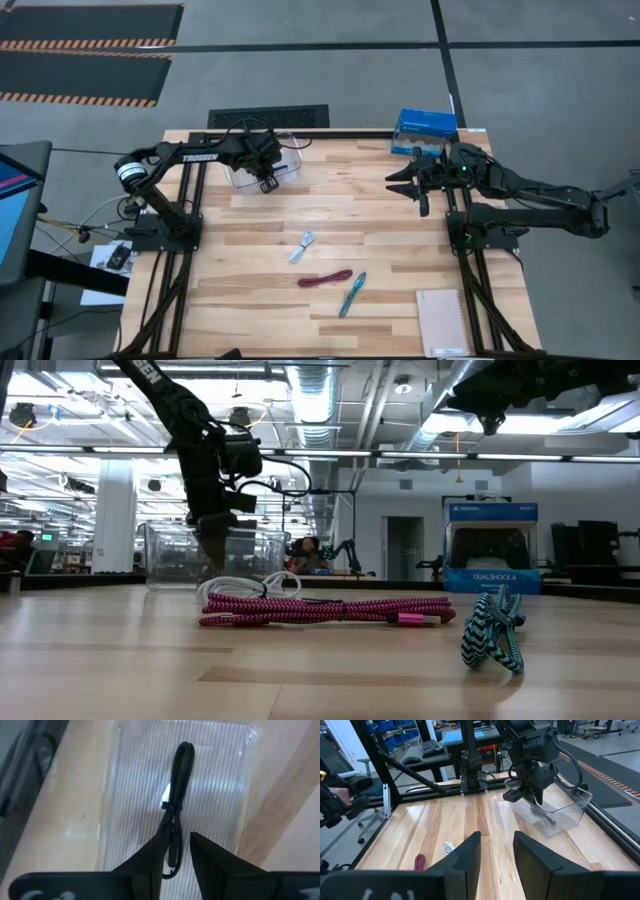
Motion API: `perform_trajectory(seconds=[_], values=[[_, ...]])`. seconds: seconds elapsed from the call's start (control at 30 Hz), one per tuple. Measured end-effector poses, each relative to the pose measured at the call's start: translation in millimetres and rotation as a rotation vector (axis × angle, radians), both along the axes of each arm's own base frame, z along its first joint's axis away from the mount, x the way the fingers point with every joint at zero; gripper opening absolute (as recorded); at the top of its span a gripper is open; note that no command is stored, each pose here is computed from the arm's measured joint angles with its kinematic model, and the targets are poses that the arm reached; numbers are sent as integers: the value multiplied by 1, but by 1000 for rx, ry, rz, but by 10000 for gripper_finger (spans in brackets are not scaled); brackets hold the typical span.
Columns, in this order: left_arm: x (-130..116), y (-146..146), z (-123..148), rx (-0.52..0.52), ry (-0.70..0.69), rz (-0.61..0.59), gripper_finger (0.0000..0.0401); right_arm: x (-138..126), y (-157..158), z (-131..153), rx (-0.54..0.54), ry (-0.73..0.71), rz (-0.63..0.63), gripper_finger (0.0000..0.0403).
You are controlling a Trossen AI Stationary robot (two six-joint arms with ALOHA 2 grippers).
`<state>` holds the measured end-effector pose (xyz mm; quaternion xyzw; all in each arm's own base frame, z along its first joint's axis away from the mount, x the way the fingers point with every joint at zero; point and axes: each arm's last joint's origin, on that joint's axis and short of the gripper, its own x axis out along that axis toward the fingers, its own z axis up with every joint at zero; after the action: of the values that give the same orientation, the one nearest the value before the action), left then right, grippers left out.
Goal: Pick and place USB-C Cables
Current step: Put the blue charger cable into the transparent bin
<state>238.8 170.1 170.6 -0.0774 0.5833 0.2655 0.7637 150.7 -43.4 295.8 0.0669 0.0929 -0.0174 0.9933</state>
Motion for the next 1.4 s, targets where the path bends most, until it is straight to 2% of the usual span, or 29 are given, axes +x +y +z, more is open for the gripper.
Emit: perform_trajectory(seconds=[0.17, 0.4, 0.5, 0.63, 0.83, 1.07, 1.27, 1.4], values=[[-2, -1, 7, 14, 16, -1, 124, 0, 0, 0, 6, 0, -1, 139], [-6, -3, 51, 84, -53, 32, 179, 0, 0, 0, 26, -1, -4, 146], [-10, -6, 80, 127, -140, 62, 191, 0, 0, 0, 54, -1, -9, 148], [-19, -23, 119, 119, -315, 78, 194, 1, 1, -3, 107, 24, -9, 148], [-33, -71, 172, 51, -678, -39, 188, 15, 11, -16, 182, 135, 54, 150], [-44, -128, 207, 10, -932, -236, 187, 47, 40, -39, 216, 266, 221, 148], [-41, -160, 214, 0, -989, -338, 187, 68, 78, -58, 208, 343, 383, 146], [-34, -171, 211, 14, -970, -355, 187, 75, 99, -77, 162, 439, 386, 148]])
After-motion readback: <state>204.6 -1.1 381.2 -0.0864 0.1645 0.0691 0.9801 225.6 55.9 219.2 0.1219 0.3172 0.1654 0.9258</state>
